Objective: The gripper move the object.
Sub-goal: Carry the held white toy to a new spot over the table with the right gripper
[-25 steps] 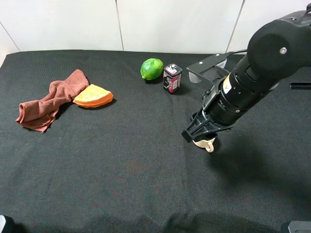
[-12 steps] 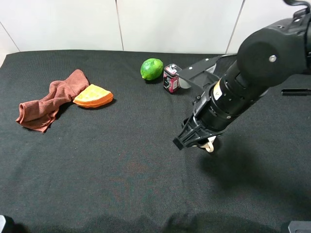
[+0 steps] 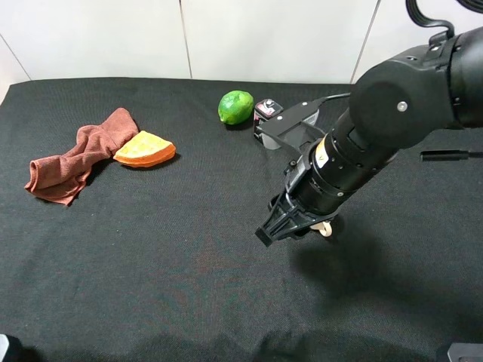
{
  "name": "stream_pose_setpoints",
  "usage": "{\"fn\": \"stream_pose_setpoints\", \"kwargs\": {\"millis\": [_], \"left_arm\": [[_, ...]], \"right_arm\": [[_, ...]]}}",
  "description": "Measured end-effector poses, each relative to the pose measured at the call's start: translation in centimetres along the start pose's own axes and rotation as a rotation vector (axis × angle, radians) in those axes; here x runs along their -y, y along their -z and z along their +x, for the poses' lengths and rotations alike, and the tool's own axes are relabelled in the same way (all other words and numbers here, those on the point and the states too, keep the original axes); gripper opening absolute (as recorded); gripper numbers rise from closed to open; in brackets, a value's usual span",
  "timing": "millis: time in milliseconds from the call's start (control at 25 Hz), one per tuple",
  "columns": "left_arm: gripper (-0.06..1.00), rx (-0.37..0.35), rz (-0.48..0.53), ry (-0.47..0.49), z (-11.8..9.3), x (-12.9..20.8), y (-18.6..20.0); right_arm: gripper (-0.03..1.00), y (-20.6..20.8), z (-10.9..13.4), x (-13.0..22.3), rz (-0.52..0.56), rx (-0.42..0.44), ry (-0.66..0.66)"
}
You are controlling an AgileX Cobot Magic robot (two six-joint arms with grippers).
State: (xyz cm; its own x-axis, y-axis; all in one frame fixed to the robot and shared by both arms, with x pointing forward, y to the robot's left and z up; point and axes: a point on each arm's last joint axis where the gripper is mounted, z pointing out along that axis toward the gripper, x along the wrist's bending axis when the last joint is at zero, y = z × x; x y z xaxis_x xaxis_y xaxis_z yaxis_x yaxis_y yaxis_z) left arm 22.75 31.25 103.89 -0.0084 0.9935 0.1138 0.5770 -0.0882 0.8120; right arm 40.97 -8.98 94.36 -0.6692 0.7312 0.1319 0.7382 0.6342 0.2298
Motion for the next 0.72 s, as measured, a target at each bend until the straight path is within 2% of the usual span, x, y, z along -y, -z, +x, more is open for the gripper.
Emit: {"fn": "stream_pose_setpoints", "kwargs": {"millis": [440,720], "left_arm": [[0.99,0.0,0.0,0.0,0.0,0.0,0.0],[0.99,0.0,0.0,0.0,0.0,0.0,0.0]], "right_arm": [[0.33,-0.1,-0.1,-0.4,-0.035,0.011,0.019],[0.33,-1.4,0.0,-2.4,0.006,0.02,0.057]]}}
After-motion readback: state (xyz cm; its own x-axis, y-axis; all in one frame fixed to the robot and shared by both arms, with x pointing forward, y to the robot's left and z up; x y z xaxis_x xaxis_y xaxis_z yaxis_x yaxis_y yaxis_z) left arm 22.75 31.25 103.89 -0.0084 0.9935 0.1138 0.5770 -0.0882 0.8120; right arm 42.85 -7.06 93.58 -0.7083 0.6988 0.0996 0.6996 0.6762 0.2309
